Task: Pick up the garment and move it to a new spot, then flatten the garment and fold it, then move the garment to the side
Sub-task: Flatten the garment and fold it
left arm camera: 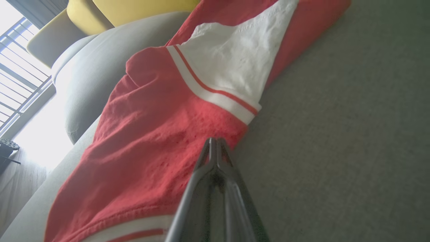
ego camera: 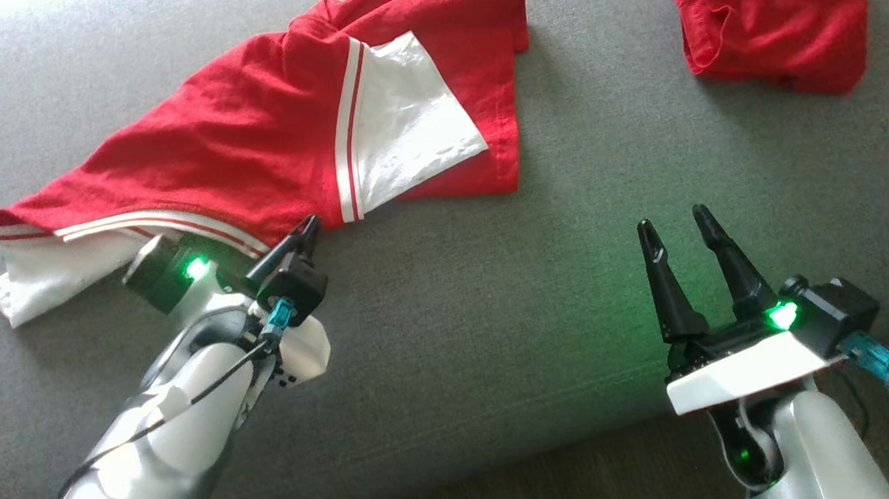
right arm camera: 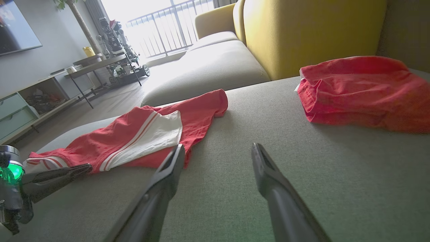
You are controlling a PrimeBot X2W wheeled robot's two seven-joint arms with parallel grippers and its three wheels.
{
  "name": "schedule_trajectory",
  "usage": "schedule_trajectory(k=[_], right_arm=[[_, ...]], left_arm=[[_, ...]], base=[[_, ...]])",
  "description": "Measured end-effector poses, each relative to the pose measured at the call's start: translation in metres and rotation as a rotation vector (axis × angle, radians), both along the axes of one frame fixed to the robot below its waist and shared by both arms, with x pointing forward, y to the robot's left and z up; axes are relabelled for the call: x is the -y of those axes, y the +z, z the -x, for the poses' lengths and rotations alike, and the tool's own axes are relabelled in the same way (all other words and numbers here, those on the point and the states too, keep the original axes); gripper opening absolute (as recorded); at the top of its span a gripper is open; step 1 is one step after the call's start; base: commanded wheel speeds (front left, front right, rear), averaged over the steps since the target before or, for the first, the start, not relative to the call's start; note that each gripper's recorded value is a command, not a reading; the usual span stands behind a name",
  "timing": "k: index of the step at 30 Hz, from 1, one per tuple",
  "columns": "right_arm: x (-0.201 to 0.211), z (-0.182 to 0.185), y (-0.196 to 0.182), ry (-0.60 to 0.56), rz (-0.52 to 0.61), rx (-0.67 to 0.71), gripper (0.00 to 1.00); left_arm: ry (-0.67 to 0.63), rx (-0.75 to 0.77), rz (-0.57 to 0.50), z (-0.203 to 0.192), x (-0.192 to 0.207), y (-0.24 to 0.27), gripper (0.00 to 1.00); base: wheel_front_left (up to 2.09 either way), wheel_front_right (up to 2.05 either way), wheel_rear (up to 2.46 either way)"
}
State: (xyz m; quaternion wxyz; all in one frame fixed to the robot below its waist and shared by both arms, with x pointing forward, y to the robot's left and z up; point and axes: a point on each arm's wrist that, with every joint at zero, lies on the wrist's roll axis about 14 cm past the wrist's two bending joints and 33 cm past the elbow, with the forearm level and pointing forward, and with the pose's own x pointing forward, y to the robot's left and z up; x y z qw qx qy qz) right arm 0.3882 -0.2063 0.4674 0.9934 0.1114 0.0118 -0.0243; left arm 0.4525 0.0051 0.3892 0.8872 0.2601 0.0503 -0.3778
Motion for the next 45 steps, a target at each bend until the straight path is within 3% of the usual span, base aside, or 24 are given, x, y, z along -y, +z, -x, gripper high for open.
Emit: schedule_trajectory(k=[11,12,13,14,24,32,33,35,40,45], right_arm=[[-0.003,0.0,0.004,0.012,0.004,0.011,1.0],[-0.004,0.0,0.004,0.012,0.004,0.012,1.0],[-0.004,0.0,0.004,0.012,0.004,0.012,1.0],[-0.004,0.0,0.004,0.012,0.003,0.012,1.0],[0.0,0.0,-0.005,0.0,-0.001,-0.013,1.0],[0.007,0.001,-0.01,-0.02,0.002,-0.03,1.0],[0.007,0.0,-0.01,-0.022,0.003,-0.03,1.0],[0.008,-0.001,-0.009,-0.023,0.004,-0.026,1.0],[0.008,-0.003,-0.007,-0.023,0.004,-0.021,1.0],[0.005,-0.005,-0.007,-0.012,0.005,-0.019,1.0]], left_arm=[[-0.064,0.04,0.029,0.003,0.011,0.022,0.0],[-0.074,0.041,0.029,0.005,0.014,0.022,0.04],[-0.08,0.041,0.028,0.006,0.015,0.022,0.31],[-0.087,0.042,0.023,0.008,0.015,0.021,1.0],[-0.108,0.018,-0.05,0.011,0.014,-0.005,1.0],[-0.083,0.079,-0.076,-0.011,0.016,-0.003,1.0],[-0.078,0.083,-0.078,-0.013,0.016,-0.003,0.73],[-0.071,0.083,-0.082,-0.014,0.015,-0.005,0.0],[-0.069,0.103,-0.056,-0.015,0.017,0.005,0.0],[-0.074,0.076,0.091,-0.019,0.026,0.035,0.0]], base=[[0.0,0.0,0.0],[0.0,0.0,0.0],[0.0,0.0,0.0],[0.0,0.0,0.0],[0.0,0.0,0.0],[0.0,0.0,0.0],[0.0,0.0,0.0],[0.0,0.0,0.0],[0.0,0.0,0.0],[0.0,0.0,0.0]])
